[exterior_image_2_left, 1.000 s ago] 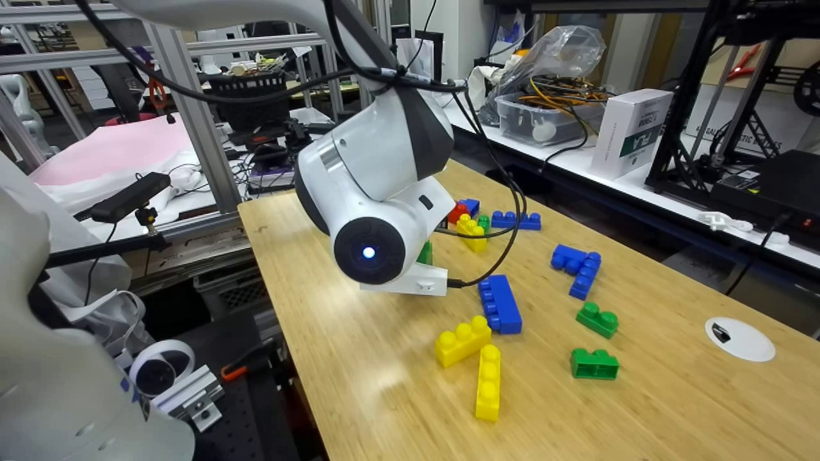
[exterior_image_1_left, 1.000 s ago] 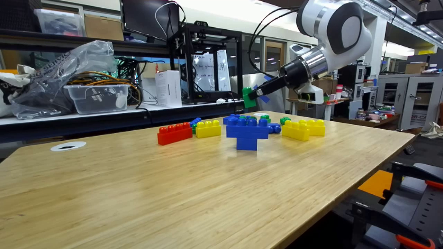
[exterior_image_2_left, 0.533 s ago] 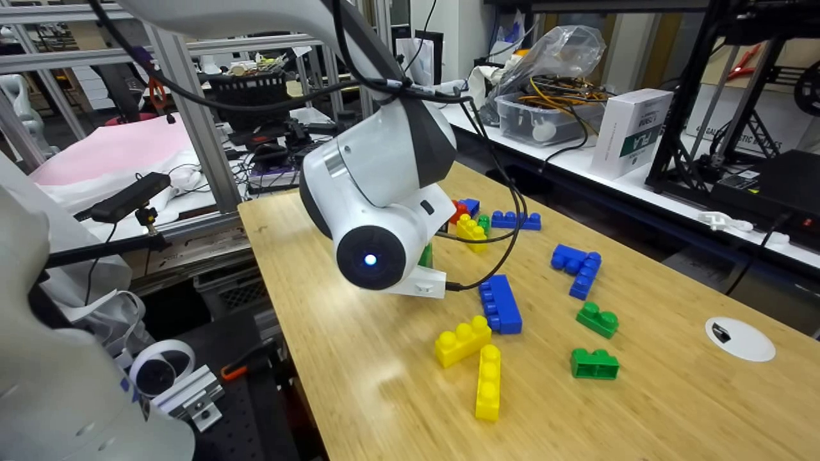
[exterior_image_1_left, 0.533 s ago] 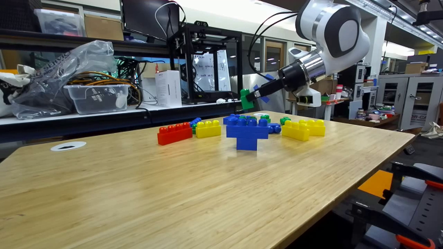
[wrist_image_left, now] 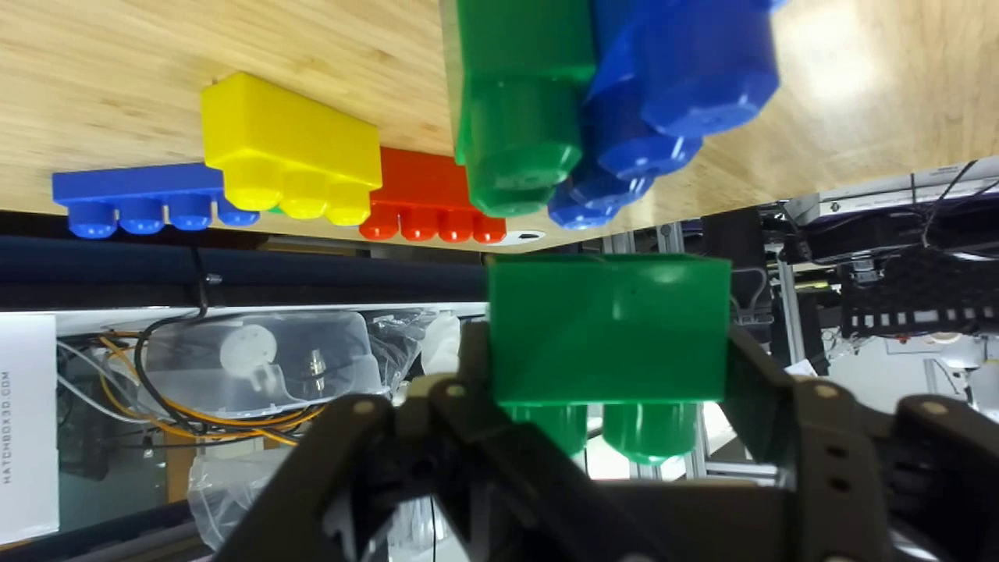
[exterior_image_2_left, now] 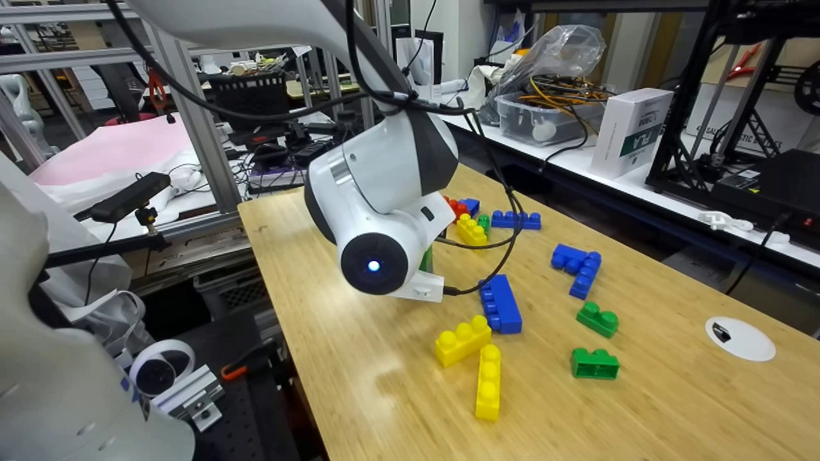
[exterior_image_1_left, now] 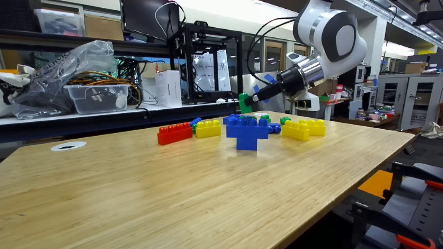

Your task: Take the green legos near the yellow legos and put them on the blue legos next to it

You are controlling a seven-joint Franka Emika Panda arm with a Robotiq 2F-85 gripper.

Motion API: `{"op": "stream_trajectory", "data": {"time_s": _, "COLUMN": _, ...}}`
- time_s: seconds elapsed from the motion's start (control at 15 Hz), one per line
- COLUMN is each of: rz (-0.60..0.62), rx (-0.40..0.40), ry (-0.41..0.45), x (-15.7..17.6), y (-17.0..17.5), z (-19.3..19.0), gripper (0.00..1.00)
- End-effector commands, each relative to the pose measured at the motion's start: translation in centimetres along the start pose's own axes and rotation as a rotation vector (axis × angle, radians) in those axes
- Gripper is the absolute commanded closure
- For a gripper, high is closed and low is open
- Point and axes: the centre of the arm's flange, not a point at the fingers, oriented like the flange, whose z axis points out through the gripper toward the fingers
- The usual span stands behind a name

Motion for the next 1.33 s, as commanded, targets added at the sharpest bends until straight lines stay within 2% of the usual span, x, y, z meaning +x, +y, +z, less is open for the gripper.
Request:
{"op": "stream_trajectory", "data": {"time_s": 0.0, "rz": 0.009, "rx": -0.012, "ry": 0.021, "x": -3.3, "y": -0.6, "z": 2.1, "gripper": 0.55}}
{"op": "stream_trajectory", "data": {"time_s": 0.6, "rz": -0.019, "rx": 0.006, "ry": 0.036, "x": -2.9, "y": -0.8, "z": 3.6, "gripper": 0.55}}
{"op": "stream_trajectory", "data": {"time_s": 1.27, "rz": 0.011, "rx": -0.033, "ry": 0.051, "x": -3.7, "y": -0.6, "z": 3.0, "gripper": 0.55}}
